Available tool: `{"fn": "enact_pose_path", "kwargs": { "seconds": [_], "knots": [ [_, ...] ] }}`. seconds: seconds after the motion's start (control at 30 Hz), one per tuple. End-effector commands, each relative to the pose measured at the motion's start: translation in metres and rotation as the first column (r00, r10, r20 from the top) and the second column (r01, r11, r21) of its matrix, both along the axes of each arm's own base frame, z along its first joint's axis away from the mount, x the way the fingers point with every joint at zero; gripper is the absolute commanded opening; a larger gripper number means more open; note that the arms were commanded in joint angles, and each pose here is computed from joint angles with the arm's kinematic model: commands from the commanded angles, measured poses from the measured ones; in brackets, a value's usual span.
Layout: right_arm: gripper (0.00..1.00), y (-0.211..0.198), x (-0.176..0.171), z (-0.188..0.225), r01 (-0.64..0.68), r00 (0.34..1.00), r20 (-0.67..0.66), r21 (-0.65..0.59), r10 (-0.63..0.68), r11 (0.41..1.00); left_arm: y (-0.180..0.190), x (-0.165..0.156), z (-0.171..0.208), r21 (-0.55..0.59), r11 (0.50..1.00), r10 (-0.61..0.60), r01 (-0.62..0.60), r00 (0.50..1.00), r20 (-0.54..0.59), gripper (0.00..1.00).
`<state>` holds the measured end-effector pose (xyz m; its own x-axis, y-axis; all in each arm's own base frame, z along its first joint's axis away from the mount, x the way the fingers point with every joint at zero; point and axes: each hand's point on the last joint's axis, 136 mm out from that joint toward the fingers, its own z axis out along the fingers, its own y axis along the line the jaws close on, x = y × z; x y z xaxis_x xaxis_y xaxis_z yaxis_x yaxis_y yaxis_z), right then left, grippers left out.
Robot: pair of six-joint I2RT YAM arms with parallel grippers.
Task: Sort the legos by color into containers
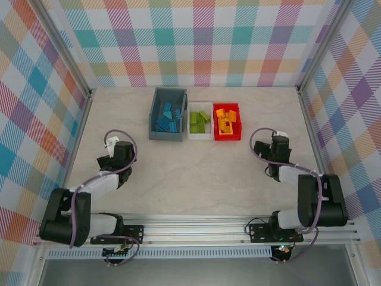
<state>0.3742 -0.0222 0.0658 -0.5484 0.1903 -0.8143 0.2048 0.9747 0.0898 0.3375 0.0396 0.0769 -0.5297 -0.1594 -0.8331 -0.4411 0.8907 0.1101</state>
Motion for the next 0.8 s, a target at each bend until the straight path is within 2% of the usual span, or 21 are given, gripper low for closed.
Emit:
{"fn": "enact_pose_path", "kwargs": {
  "seconds": [0.0,0.1,0.13,0.17,0.2,0.27,0.5,0.77],
  "knots": [
    [1.0,0.011,0.026,0.032,-0.096,0.986,0.134,-0.001,0.096,0.995,-0.019,0.044,0.029,0.014,0.989,-0.15,0.15,0.977,0.154,1.0],
    [1.0,0.015,0.022,0.038,-0.123,0.974,0.192,-0.01,0.123,0.992,-0.028,0.054,0.012,-0.001,0.978,-0.205,0.209,0.962,0.179,1.0],
    [1.0,0.018,0.018,0.04,-0.137,0.965,0.223,-0.015,0.137,0.99,-0.036,0.057,0.011,-0.005,0.965,-0.255,0.262,0.944,0.209,1.0],
    [1.0,0.02,0.015,0.04,-0.15,0.958,0.245,-0.02,0.15,0.988,-0.036,0.054,0.005,-0.009,0.964,-0.258,0.266,0.943,0.208,1.0],
    [1.0,0.022,0.012,0.039,-0.165,0.949,0.269,-0.024,0.165,0.986,-0.033,0.054,0.009,0.008,0.968,-0.245,0.252,0.935,0.256,1.0],
    [1.0,0.024,0.008,0.034,-0.17,0.929,0.326,-0.035,0.172,0.985,-0.033,0.052,0.006,-0.002,0.968,-0.244,0.251,0.943,0.227,1.0],
    [1.0,0.035,0.021,0.026,-0.234,0.945,0.225,-0.031,0.235,0.972,-0.03,0.054,0.005,-0.02,0.97,-0.234,0.244,0.946,0.223,1.0],
    [1.0,0.036,0.022,0.026,-0.235,0.945,0.225,-0.036,0.237,0.971,-0.03,0.055,0.006,-0.02,0.969,-0.235,0.246,0.946,0.225,1.0]
  ]
}}
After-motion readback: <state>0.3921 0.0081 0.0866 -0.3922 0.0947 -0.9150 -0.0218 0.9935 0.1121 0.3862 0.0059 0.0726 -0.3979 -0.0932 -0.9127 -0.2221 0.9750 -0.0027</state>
